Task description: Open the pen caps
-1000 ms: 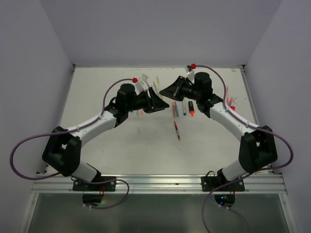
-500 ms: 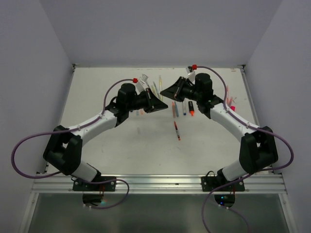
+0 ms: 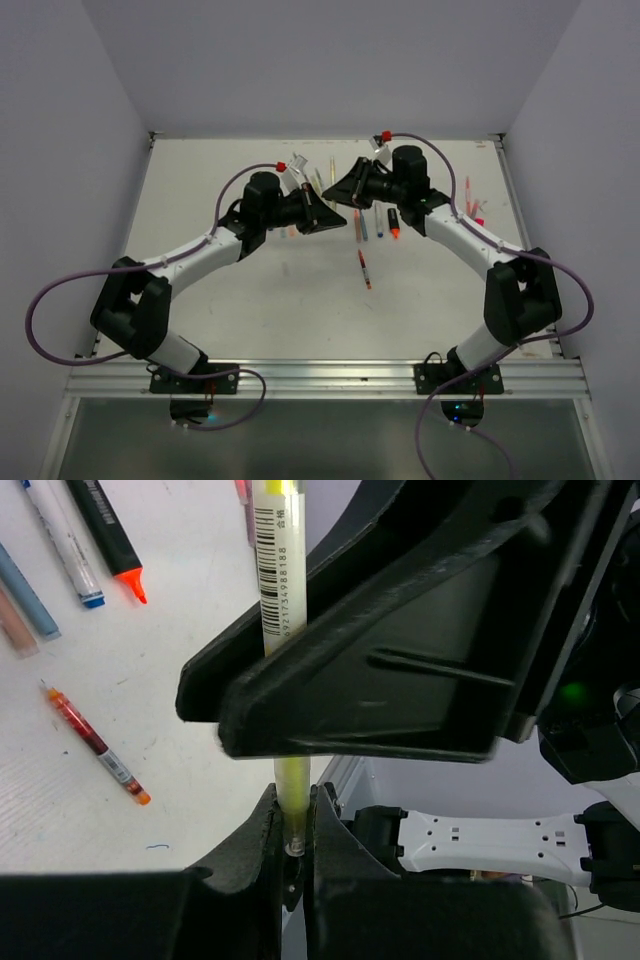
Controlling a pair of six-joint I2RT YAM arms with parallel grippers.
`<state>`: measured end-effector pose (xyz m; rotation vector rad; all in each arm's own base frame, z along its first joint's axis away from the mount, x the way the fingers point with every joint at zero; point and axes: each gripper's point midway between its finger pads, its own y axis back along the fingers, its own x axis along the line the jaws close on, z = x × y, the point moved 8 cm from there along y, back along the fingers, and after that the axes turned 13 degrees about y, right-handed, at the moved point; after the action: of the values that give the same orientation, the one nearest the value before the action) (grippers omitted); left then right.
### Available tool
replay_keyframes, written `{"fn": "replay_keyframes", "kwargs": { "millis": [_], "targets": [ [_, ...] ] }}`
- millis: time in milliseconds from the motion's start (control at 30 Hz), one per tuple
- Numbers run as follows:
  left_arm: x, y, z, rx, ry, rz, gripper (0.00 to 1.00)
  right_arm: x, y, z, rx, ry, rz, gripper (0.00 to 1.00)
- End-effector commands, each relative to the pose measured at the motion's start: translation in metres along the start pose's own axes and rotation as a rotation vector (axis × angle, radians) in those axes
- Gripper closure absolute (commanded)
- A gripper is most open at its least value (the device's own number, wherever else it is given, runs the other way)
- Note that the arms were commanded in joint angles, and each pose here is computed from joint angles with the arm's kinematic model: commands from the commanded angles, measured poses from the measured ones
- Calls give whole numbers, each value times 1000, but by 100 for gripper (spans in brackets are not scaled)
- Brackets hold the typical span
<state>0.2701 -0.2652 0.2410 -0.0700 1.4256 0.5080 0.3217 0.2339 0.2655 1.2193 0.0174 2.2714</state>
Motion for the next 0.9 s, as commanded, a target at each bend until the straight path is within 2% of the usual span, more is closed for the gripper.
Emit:
{"fn": "replay_keyframes", "kwargs": {
  "millis": [0, 133, 300, 400, 533, 633, 867],
  "targets": [
    [-9, -1, 1, 31, -34, -58, 100, 7, -3, 4, 34, 35, 29, 98],
    [-11, -1, -3, 72, -51, -96, 100, 2, -6, 9, 15, 37, -23, 100],
    [-9, 13, -16, 106, -79, -137, 100, 0, -10, 38, -58, 16, -16, 100],
    [-5, 27, -31, 123, -93, -185, 100, -5, -9, 62, -117, -34, 31, 100],
    [1, 40, -42, 137, -105, -171, 100, -9, -8, 86, -173, -85, 92, 100],
    [-2, 41, -42, 149, -125, -167, 100, -20, -13, 92, -194, -179, 118, 100],
    [-1, 45, -46, 162, -128, -185, 100, -29, -22, 108, -302, -264, 258, 100]
  ]
}}
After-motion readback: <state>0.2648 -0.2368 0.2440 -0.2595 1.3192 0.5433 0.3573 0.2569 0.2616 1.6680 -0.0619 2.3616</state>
